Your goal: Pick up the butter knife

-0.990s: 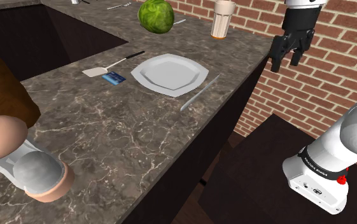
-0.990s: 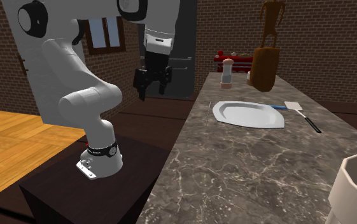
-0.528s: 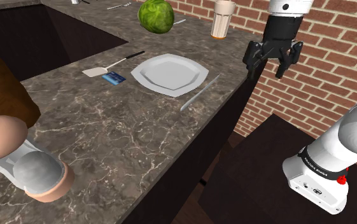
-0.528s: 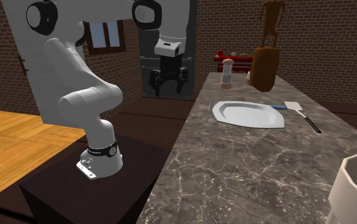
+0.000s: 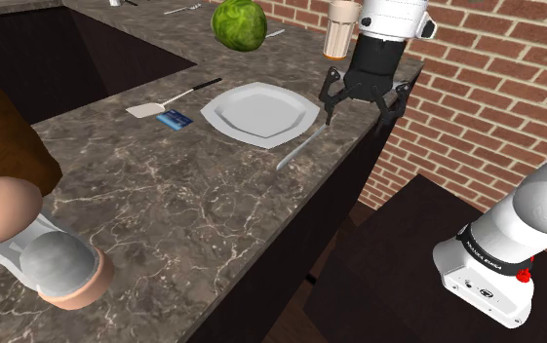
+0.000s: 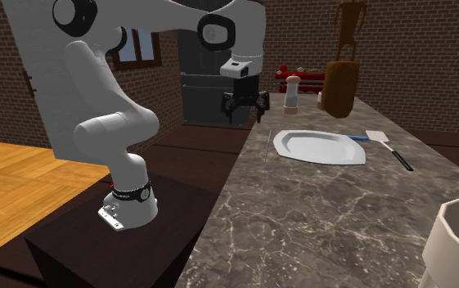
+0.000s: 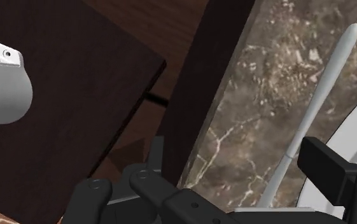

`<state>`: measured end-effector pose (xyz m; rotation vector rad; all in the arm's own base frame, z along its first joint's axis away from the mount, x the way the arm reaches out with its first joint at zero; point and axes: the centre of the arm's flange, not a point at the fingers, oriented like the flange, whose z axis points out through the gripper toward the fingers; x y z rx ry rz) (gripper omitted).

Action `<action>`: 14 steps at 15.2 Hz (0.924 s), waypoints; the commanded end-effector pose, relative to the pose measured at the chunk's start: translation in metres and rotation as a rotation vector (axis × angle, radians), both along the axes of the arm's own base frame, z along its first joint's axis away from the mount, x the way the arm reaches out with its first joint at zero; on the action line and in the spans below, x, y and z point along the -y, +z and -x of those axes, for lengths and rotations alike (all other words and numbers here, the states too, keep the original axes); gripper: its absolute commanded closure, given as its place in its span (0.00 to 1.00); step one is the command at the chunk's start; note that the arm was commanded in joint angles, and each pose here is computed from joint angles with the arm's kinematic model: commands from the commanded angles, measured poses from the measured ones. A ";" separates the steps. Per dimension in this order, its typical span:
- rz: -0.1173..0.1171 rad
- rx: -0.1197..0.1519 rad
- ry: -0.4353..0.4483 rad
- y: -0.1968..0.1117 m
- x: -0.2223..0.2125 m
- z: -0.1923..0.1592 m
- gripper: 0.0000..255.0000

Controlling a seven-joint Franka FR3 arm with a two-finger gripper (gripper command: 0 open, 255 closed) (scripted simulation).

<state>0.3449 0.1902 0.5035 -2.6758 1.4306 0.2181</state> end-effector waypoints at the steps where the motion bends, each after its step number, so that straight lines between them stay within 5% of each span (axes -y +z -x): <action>1: -0.003 0.009 -0.113 -0.003 -0.018 -0.014 0.00; 6: -0.006 0.031 -0.363 -0.010 -0.050 -0.058 0.00; 14: -0.006 0.031 -0.363 -0.050 -0.050 -0.058 0.00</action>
